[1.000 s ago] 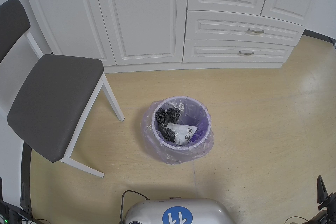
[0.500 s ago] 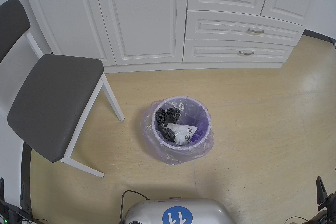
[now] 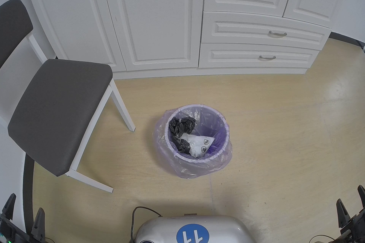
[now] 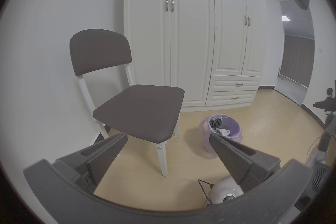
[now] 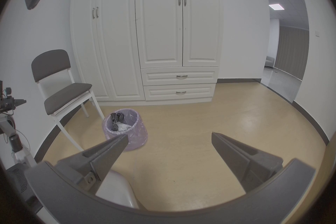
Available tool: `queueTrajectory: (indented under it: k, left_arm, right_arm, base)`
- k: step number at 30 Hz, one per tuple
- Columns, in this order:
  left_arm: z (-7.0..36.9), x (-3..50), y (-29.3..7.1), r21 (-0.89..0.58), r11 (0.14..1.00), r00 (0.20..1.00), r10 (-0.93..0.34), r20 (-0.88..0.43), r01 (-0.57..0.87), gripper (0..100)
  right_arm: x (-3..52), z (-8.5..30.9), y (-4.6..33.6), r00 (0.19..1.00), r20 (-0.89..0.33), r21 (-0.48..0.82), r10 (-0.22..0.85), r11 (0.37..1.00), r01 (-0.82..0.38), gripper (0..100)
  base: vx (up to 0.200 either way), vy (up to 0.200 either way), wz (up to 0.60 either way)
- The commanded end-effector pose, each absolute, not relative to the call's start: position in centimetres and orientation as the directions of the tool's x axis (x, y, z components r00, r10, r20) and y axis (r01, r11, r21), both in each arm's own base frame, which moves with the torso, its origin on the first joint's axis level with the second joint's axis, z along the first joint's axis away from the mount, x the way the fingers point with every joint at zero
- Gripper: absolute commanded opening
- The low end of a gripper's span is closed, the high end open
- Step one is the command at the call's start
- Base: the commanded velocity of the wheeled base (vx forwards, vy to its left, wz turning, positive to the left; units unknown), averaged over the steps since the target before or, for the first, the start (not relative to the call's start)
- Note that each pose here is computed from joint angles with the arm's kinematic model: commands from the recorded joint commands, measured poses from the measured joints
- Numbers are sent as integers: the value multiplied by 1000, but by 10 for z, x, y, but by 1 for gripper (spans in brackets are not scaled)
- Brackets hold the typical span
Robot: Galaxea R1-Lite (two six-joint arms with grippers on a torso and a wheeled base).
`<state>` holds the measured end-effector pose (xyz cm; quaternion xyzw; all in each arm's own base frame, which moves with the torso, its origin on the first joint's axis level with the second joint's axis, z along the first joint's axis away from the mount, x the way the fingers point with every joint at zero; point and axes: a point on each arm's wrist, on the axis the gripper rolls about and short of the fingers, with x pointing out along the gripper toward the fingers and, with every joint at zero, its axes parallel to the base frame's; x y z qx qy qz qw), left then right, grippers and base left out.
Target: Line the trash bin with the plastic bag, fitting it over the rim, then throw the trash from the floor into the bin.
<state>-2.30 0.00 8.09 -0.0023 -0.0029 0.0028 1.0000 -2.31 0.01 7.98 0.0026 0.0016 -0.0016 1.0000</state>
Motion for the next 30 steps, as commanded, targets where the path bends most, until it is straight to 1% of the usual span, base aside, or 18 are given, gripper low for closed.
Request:
queueTrajectory:
  k: [1, 30]
  left_arm:
    - [75, -23, 0, -5, 1000, 1000, 6, 0, -6, 100]
    - [76, -23, 0, -17, 1000, 1000, 18, -2, -18, 100]
  right_arm:
    - [-23, 76, 0, 1000, 0, 9, -6, 1000, 6, 100]
    - [-23, 76, 0, 1000, -2, 3, -3, 1000, 3, 100]
  base:
    - [0, 0, 0]
    - [0, 0, 0]
